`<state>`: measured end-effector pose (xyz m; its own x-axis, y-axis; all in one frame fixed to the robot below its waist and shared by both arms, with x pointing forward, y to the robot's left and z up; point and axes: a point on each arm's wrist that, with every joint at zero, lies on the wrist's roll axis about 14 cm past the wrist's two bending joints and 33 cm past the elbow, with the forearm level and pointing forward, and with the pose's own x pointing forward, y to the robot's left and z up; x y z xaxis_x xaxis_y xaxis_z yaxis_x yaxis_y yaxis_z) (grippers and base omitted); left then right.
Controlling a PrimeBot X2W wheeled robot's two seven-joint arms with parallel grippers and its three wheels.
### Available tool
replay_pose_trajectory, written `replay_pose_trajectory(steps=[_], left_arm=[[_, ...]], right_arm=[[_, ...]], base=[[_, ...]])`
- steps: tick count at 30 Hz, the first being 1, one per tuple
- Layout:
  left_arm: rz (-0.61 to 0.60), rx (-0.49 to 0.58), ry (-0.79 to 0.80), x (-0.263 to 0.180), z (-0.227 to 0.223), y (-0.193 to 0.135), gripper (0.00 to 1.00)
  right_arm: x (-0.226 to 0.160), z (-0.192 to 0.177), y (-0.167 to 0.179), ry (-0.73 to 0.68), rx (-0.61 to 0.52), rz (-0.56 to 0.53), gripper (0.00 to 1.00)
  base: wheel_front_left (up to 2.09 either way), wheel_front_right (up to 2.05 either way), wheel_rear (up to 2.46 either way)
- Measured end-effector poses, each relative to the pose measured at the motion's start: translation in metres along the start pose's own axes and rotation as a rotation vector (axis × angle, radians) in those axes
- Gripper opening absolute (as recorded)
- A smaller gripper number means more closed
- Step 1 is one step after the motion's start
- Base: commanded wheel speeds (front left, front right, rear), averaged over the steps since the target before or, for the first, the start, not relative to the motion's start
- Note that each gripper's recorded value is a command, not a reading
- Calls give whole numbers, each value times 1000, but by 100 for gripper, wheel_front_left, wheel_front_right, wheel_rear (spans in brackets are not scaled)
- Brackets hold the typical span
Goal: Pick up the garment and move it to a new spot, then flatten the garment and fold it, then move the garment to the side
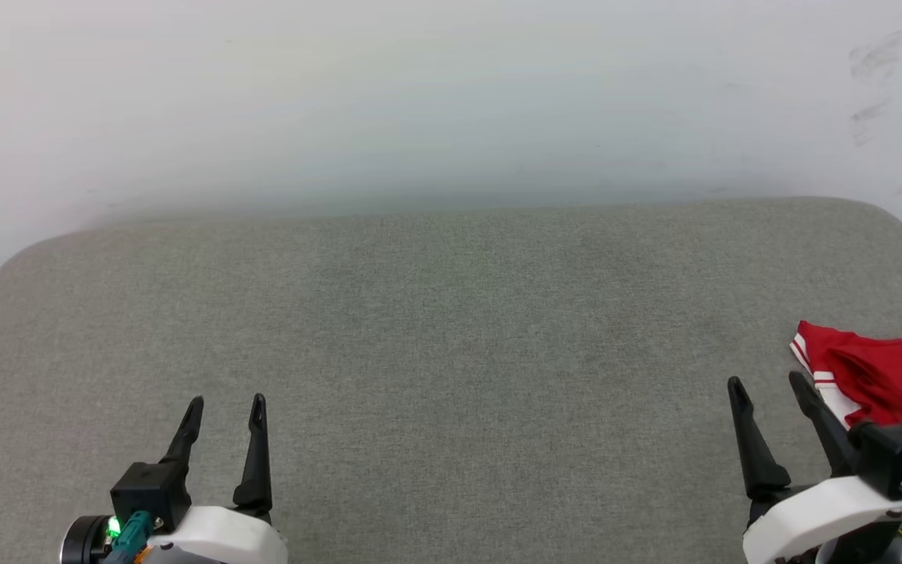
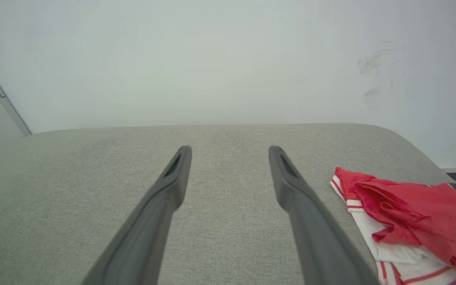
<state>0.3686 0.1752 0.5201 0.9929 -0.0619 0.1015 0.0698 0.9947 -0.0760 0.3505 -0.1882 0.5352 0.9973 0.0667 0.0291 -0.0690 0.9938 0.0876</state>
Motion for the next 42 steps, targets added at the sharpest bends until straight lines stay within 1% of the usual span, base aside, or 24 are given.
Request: replay_pose_trajectory(steps=[9,26,27,31,42], left_arm=[[-19,4,15,-2,-6,-6,100],[-22,12,21,-1,-8,-7,100],[-21,11,24,-1,-9,-7,0],[-6,-9,87,-10,-28,-5,0],[62,-218,140,-10,-36,5,0]], right_arm=[[-10,2,2,2,-14,-6,100],[-9,0,1,3,-21,-12,100],[-9,-2,1,8,-20,-13,0],[-13,-18,0,57,0,-18,0],[-11,-26,-4,74,214,-36,0]], base=[[0,0,0],[0,0,0],[0,0,0],[0,0,0],[0,0,0]])
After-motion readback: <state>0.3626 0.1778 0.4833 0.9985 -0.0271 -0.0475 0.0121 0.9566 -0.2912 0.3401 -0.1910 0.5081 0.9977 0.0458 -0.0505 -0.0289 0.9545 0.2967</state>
